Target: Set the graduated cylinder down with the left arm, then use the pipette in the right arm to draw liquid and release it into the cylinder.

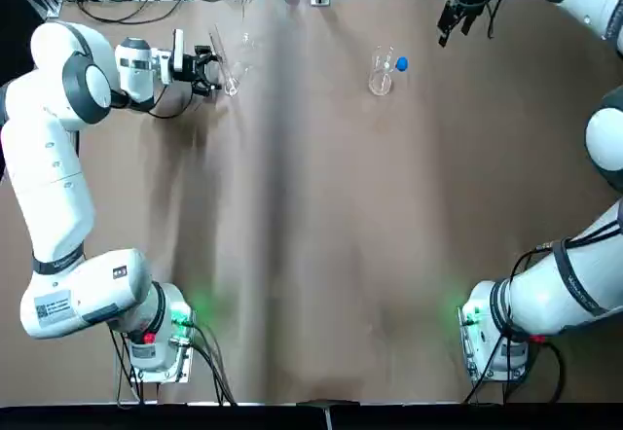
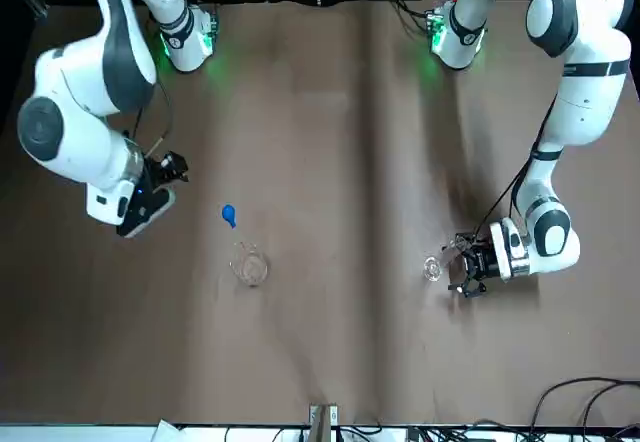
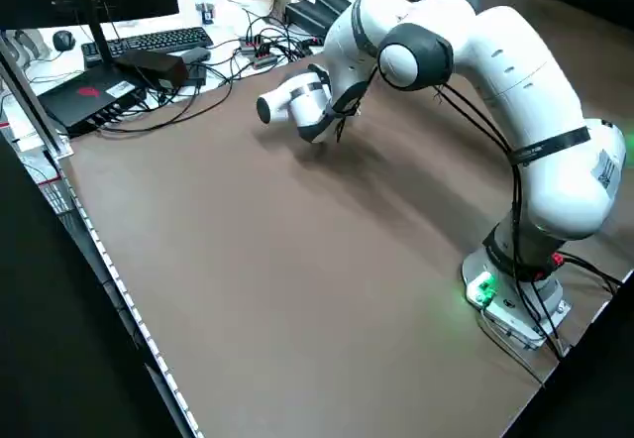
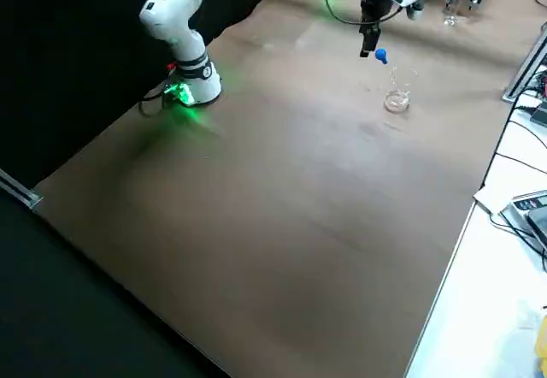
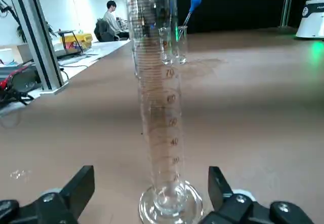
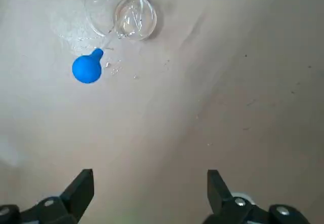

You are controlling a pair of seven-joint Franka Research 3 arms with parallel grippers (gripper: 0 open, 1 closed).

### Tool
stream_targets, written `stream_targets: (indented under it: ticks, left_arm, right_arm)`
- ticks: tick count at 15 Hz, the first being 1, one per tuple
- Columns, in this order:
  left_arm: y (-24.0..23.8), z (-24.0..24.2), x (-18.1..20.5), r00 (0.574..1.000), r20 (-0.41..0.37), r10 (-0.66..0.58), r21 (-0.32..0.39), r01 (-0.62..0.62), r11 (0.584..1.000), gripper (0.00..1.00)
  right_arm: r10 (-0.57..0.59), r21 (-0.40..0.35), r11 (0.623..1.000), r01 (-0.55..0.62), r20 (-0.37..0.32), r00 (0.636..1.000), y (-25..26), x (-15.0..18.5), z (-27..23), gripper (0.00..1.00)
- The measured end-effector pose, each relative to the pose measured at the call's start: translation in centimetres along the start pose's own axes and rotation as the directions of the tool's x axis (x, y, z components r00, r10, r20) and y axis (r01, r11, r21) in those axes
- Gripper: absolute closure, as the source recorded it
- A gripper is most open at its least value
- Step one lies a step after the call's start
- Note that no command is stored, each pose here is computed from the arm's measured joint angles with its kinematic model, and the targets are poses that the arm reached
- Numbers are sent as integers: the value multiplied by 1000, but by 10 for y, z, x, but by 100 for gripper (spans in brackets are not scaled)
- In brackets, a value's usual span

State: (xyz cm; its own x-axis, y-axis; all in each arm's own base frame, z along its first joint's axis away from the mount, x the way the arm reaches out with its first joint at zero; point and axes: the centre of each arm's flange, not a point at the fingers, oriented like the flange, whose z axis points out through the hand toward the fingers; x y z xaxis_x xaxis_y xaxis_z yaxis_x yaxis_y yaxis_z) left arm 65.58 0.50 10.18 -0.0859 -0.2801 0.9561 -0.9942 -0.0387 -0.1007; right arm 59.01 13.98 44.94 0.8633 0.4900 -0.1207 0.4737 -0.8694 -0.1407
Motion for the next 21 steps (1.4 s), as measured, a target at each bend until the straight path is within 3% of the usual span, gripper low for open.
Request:
stream_targets:
  ticks: [3,7,10,11,13,15,16,17,19,20,21]
  left_arm:
    - [0,12,2,1000,-25,-2,8,2,1000,3]
    - [3,24,0,999,-34,-7,-3,7,1000,7]
    - [5,27,-3,999,-35,-5,-7,5,1000,31]
    - [5,28,-4,999,-35,-4,-7,4,1000,31]
    - [6,28,-4,999,-35,-3,-8,3,1000,44]
    - [6,28,-4,999,-35,-3,-8,3,1000,46]
    - [6,28,-4,999,-36,-3,-8,3,1000,55]
    - [6,28,-4,999,-36,-3,-8,3,1000,56]
    - [6,28,-4,999,-36,-3,-8,3,1000,56]
    - [6,28,-4,999,-36,-3,-8,3,1000,61]
    - [6,28,-4,999,-39,-3,-9,3,1000,65]
  right_arm:
    - [35,75,997,-32,-36,999,-11,16,16,3]
    - [92,181,981,-66,-137,986,-18,32,17,4]
    - [141,237,967,-88,-216,966,-19,40,10,1]
    - [154,242,965,-95,-238,959,-18,42,8,2]
    - [186,246,962,-122,-258,948,-18,43,11,3]
    - [211,237,961,-144,-283,936,-20,42,23,7]
    - [224,232,960,-157,-298,928,-23,39,31,8]
    - [245,229,957,-179,-307,919,-28,35,41,8]
    - [269,227,952,-205,-303,914,-41,25,57,15]
    - [270,227,952,-207,-296,916,-47,21,61,15]
    - [272,227,951,-210,-290,918,-52,17,64,22]
